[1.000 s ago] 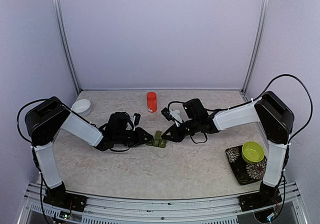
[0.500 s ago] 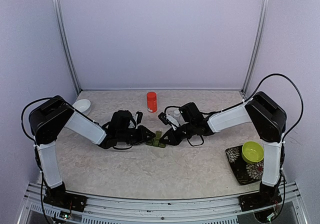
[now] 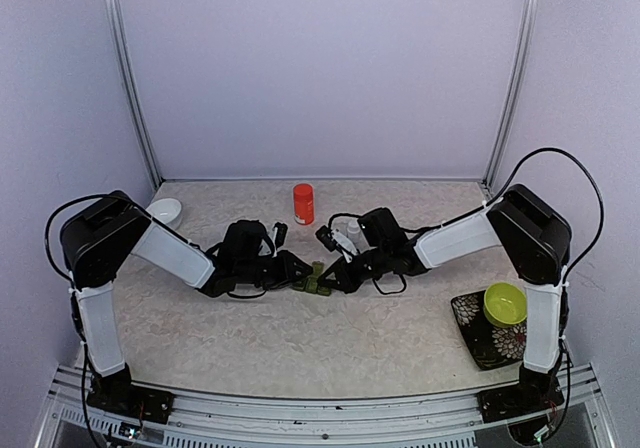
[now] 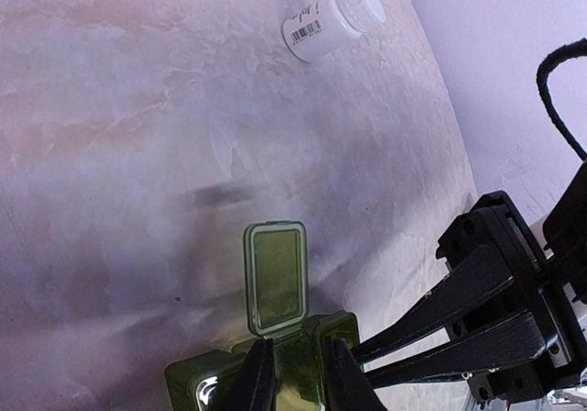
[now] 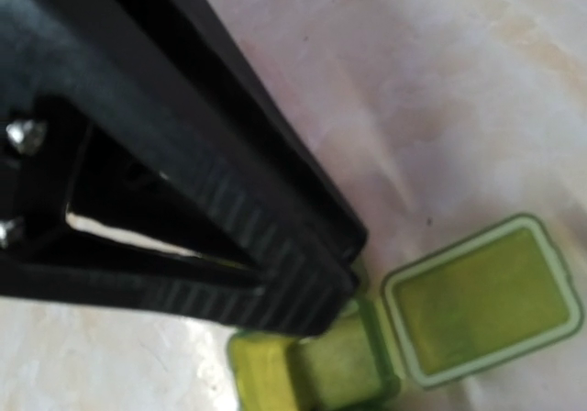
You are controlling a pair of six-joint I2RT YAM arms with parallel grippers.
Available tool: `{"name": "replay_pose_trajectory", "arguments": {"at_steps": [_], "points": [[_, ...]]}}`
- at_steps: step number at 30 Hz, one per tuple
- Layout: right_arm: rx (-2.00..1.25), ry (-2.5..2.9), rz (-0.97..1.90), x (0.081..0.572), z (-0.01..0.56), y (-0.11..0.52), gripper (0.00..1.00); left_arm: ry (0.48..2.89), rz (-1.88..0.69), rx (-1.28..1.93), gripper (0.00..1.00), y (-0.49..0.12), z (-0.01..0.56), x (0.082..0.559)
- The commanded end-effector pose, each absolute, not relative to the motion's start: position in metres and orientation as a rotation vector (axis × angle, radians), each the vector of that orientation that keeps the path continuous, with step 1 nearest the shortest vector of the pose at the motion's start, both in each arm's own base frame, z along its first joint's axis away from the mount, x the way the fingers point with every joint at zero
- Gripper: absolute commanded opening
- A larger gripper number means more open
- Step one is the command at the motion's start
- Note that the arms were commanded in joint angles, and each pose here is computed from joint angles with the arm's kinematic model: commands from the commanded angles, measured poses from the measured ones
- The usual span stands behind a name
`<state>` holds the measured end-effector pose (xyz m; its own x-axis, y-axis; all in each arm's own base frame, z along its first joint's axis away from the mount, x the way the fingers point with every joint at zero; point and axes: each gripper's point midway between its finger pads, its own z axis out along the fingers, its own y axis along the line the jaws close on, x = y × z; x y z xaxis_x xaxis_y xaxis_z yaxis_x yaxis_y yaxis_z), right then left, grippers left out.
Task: Sort the pills into containers
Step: Adjust the pill container at the center of the board.
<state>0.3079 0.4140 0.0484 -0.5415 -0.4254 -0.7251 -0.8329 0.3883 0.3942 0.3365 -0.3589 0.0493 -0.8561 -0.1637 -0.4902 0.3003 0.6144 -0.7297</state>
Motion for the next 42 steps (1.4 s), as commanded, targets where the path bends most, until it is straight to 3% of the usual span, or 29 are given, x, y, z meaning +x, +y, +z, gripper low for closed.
{"name": "replay_pose_trajectory", "arguments": {"at_steps": [1, 15, 32, 36, 42], "points": [[-1.102, 2.285, 0.978, 0.285, -0.001, 0.395, 0.09, 2.442, -1.121, 0.091, 0.21, -0.351, 0.015, 0.326], [-1.12, 2.28, 0.964, 0.284, 0.0, 0.393, 0.08, 2.478, -1.094, 0.056, 0.21, -0.343, 0.003, 0.325], [-1.148, 2.117, 0.926, 0.317, 0.073, 0.421, 0.13, 2.177, -1.241, 0.201, 0.29, -0.371, 0.104, 0.35], [-1.142, 2.062, 0.925, 0.321, 0.099, 0.423, 0.2, 2.115, -1.276, 0.217, 0.33, -0.373, 0.127, 0.351], [-1.033, 2.017, 0.826, 0.344, 0.135, 0.403, 0.44, 2.051, -1.255, 0.211, 0.47, -0.362, 0.156, 0.35]]}}
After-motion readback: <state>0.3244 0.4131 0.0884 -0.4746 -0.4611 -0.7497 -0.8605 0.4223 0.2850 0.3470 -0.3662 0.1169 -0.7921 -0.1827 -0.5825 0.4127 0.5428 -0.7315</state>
